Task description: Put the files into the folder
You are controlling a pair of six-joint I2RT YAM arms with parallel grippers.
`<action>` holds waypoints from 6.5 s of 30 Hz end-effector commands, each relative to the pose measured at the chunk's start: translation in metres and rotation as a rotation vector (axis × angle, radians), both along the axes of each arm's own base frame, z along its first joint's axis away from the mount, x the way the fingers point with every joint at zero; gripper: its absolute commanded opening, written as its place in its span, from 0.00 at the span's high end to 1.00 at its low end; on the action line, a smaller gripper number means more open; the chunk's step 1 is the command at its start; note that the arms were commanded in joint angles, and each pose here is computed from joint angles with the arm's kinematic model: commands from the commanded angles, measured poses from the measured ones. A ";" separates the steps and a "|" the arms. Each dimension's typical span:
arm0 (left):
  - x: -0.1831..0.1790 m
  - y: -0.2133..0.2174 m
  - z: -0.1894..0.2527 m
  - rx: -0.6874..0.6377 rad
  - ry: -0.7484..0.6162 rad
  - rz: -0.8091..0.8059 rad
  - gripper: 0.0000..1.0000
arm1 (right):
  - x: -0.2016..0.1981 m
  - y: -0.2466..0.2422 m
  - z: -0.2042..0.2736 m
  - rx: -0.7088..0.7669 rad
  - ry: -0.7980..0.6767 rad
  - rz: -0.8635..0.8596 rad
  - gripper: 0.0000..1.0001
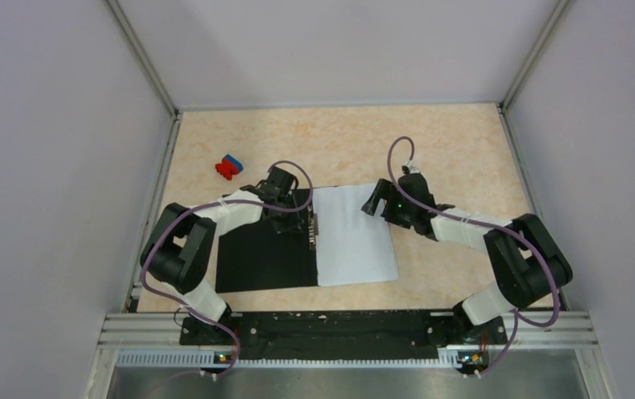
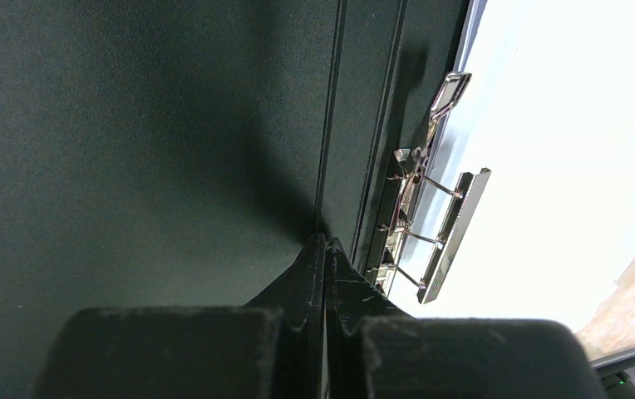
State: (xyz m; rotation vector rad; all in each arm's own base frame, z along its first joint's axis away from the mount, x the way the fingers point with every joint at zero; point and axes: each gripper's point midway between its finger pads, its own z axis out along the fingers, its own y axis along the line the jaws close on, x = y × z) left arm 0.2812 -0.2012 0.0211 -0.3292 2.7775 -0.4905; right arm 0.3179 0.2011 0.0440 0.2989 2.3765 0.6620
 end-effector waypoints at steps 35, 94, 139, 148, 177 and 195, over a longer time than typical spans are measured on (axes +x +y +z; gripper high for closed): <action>-0.015 -0.001 -0.015 0.033 0.032 -0.031 1.00 | 0.000 0.031 0.025 -0.083 -0.066 0.045 0.05; -0.015 -0.005 -0.014 0.016 0.039 -0.032 1.00 | -0.134 -0.009 -0.007 -0.082 0.154 0.023 0.07; -0.015 -0.006 -0.015 0.010 0.040 -0.035 1.00 | -0.144 -0.007 -0.008 -0.177 0.147 0.069 0.04; -0.017 -0.005 -0.018 0.016 0.048 -0.032 1.00 | -0.145 0.002 -0.006 -0.166 0.142 0.085 0.04; -0.019 -0.004 -0.020 0.020 0.053 -0.032 1.00 | -0.141 0.013 0.011 -0.151 0.104 0.103 0.04; -0.019 -0.004 -0.021 0.019 0.054 -0.032 1.00 | -0.140 0.012 -0.002 -0.211 0.125 0.111 0.04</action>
